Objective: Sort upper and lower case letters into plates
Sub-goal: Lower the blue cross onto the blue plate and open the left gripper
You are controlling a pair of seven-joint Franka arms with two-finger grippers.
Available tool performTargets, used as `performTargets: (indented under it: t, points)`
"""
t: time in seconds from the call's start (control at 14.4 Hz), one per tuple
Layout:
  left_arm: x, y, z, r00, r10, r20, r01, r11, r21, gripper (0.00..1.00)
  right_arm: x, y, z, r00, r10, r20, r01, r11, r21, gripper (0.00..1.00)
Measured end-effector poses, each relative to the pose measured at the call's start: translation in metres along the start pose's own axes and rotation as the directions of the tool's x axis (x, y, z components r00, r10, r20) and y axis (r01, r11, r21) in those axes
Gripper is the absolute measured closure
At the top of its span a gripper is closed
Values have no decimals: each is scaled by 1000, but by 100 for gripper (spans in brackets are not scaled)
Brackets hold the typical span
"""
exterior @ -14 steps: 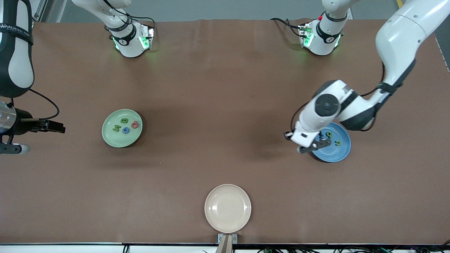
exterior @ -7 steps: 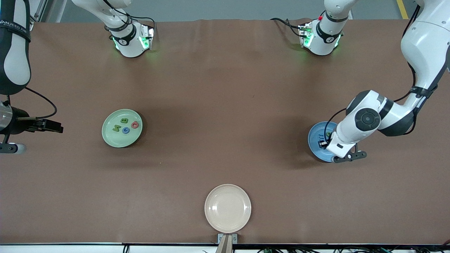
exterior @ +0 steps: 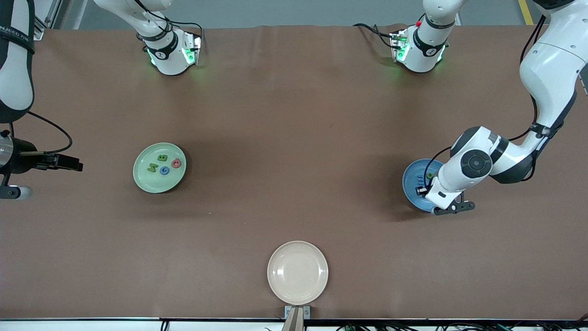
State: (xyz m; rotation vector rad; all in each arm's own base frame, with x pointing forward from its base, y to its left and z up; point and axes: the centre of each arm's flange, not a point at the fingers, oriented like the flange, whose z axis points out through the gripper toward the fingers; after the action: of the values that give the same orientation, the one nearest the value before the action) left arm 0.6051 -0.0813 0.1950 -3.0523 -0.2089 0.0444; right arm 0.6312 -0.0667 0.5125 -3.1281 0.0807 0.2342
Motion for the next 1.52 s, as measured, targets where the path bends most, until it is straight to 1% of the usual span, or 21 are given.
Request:
performTargets:
  t: [0.21,0.28,0.42,0.48,0.62,0.69,0.76,1.11,1.52]
  points:
    - [0,0,0,1000,2,0,-2,1000,0,66,-3,0,-9,1000,0,-7,0,1000,1,0]
    - [1,-1,-1,1000,7,-2,-7,1000,1,59,-5,0,-12,1000,0,-9,0,1000,1,0]
    - [3,-1,-2,1000,11,-7,-11,1000,0,42,-10,0,-20,1000,0,-14,0,1000,2,0]
    - [4,-2,-3,1000,10,-9,-10,1000,0,31,-13,0,-26,1000,-1,-19,1,1000,3,0]
    - [5,-3,-6,1000,8,-14,-8,1000,1,12,-23,-2,-39,1000,-4,-24,4,1000,5,0]
    - [6,-3,-7,1000,8,-17,-8,1000,3,1,-29,-3,-45,1000,-5,-25,5,1000,6,0]
    - [6,-3,-8,1000,8,-19,-8,1000,4,0,-34,-3,-51,1000,-6,-26,6,1000,7,0]
    - [7,-4,-10,1000,8,-22,-7,1000,6,0,-60,-3,-76,999,-7,-37,7,1000,13,0]
    - [7,-4,-10,999,24,-23,-23,1000,7,0,-104,-3,-107,999,-10,-41,11,1000,19,0]
